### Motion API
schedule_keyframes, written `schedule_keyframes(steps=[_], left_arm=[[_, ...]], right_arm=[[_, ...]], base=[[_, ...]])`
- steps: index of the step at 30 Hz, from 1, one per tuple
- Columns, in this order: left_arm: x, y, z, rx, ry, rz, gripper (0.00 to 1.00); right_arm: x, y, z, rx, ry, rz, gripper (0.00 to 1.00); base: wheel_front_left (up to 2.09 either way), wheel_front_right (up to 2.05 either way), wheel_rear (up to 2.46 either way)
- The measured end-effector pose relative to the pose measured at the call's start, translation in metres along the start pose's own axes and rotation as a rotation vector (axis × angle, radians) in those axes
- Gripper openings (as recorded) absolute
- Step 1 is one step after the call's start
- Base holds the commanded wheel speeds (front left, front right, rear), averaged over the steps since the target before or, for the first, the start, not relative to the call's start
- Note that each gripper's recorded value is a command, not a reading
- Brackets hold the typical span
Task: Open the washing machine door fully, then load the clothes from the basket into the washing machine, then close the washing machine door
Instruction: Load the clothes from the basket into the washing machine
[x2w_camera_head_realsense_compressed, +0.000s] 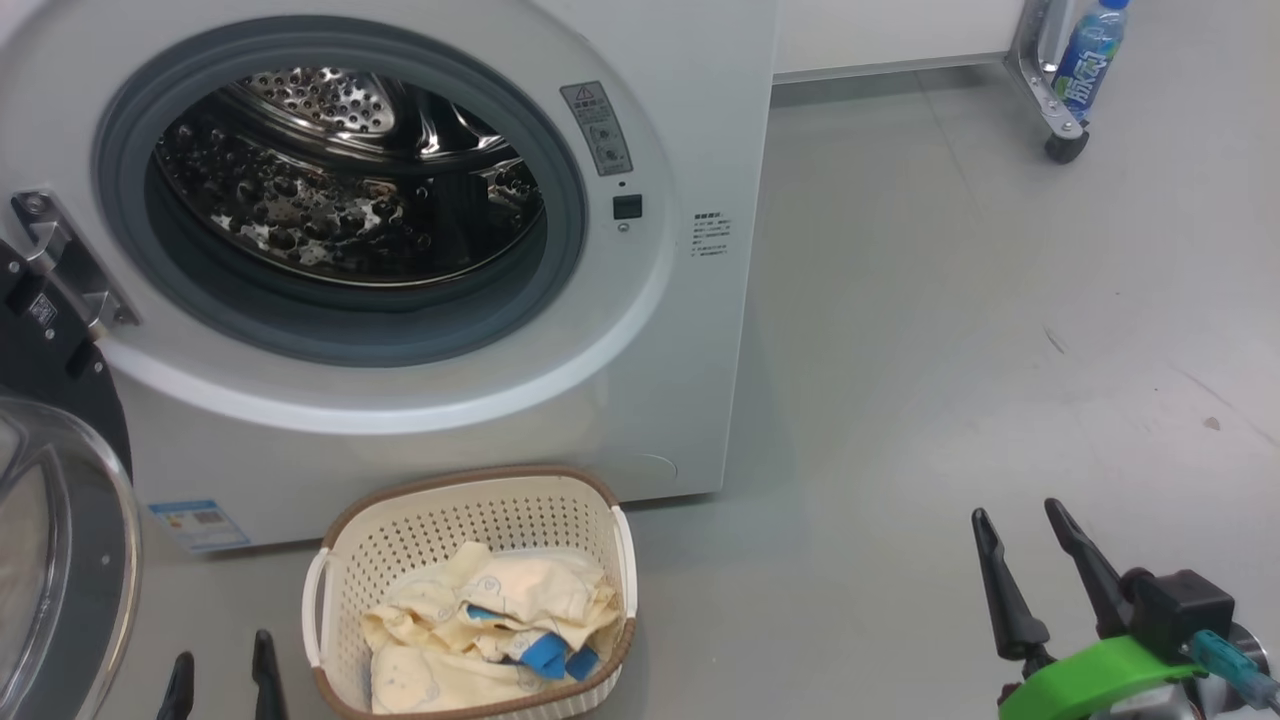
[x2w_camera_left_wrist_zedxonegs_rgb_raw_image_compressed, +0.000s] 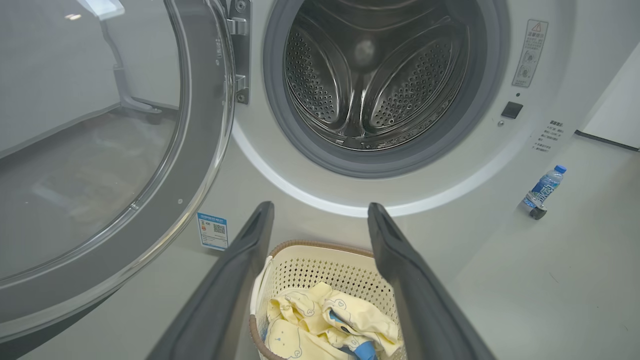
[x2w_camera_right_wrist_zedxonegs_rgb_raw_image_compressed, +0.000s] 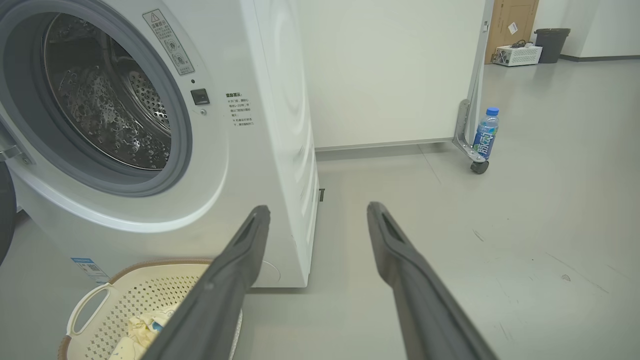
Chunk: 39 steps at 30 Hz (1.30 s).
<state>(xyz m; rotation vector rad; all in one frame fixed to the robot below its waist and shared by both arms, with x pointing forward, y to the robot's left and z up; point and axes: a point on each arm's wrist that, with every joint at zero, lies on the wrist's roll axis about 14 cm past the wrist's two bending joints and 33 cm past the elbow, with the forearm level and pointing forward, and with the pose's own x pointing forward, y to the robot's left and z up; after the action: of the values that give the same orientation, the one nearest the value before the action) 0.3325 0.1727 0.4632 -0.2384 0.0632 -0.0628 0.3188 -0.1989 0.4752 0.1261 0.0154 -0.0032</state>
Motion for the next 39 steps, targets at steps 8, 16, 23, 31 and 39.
schedule_keyframes(steps=[8,16,23,31,39], left_arm=[[0.0,-0.001,0.001,-0.001,-0.005,-0.003,1.0],[0.001,-0.002,0.001,-0.001,-0.003,-0.006,1.0],[0.004,-0.004,0.0,-0.001,0.0,-0.013,1.0],[0.01,-0.014,-0.01,-0.007,0.035,-0.044,1.0],[0.033,-0.036,-0.033,-0.011,0.104,-0.125,1.0]], right_arm=[[0.001,0.001,0.0,0.001,0.002,0.002,1.0],[0.001,0.001,-0.002,0.002,0.007,0.0,1.0],[0.0,0.0,-0.004,0.007,0.013,-0.008,1.0],[0.001,-0.002,-0.01,0.014,0.034,-0.023,1.0],[0.015,-0.002,-0.018,0.017,0.061,-0.027,1.0]], base=[[0.0,0.0,0.0],[0.0,0.0,0.0],[0.0,0.0,0.0],[0.0,0.0,0.0],[0.0,0.0,0.0]])
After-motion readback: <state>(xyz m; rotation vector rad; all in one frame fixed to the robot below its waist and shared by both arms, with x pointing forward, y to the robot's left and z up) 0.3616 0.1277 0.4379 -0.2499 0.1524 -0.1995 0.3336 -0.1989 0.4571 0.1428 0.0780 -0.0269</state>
